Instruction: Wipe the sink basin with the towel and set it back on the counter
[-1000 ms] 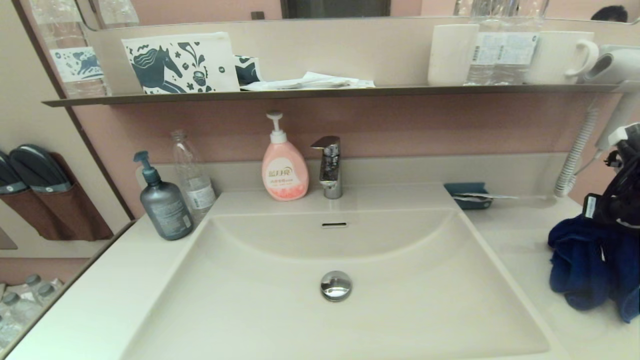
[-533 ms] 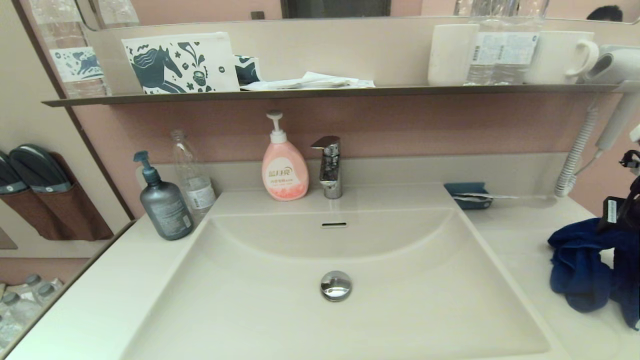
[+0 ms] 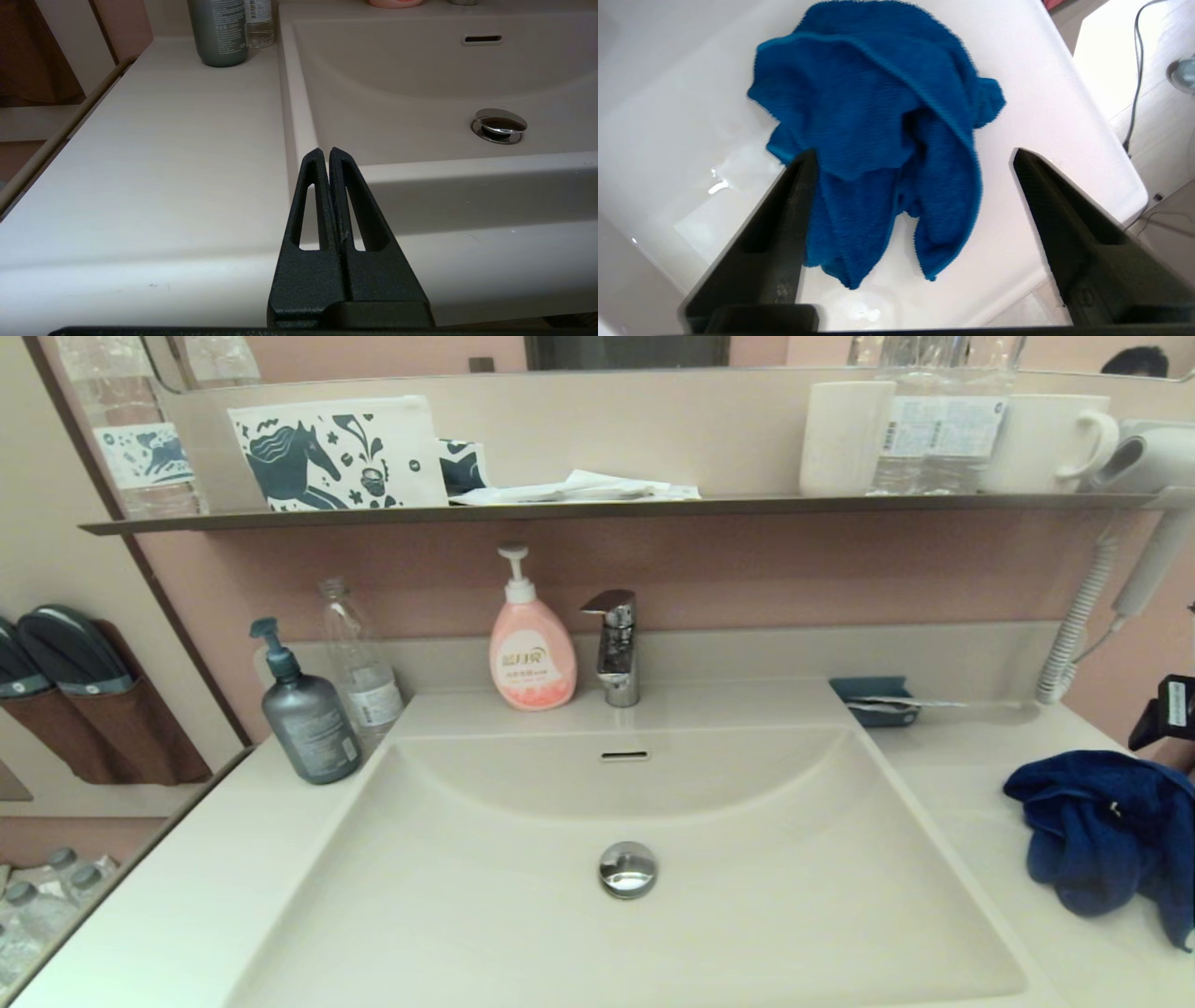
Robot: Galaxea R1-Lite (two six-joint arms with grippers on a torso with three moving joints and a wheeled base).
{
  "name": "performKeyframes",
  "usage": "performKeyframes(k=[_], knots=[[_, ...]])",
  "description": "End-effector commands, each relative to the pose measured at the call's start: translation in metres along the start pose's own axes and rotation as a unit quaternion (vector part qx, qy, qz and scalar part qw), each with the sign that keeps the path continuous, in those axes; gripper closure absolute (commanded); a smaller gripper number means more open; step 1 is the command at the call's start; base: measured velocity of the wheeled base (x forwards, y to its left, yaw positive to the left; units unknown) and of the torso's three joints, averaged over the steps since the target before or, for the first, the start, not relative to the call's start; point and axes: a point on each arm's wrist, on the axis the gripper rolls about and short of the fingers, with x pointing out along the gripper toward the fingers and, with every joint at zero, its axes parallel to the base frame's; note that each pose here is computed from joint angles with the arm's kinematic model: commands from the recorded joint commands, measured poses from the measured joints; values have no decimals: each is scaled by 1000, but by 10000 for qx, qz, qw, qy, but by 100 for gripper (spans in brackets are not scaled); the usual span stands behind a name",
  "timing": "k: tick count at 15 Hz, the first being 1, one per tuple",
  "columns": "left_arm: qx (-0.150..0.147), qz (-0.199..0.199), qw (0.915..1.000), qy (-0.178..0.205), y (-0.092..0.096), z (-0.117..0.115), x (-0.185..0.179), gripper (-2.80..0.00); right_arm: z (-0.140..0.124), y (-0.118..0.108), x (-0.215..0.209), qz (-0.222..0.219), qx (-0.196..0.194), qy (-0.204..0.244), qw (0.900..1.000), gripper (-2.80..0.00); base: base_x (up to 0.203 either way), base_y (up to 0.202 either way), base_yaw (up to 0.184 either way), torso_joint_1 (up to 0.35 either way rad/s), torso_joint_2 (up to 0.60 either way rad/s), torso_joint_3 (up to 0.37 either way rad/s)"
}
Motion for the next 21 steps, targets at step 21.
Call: performKeyframes(k=[21], knots=[[-1, -1, 10000, 8, 0, 0, 0, 0, -171, -47, -160, 2304, -931, -1288, 9600, 0, 0, 0, 0, 0, 0, 0]])
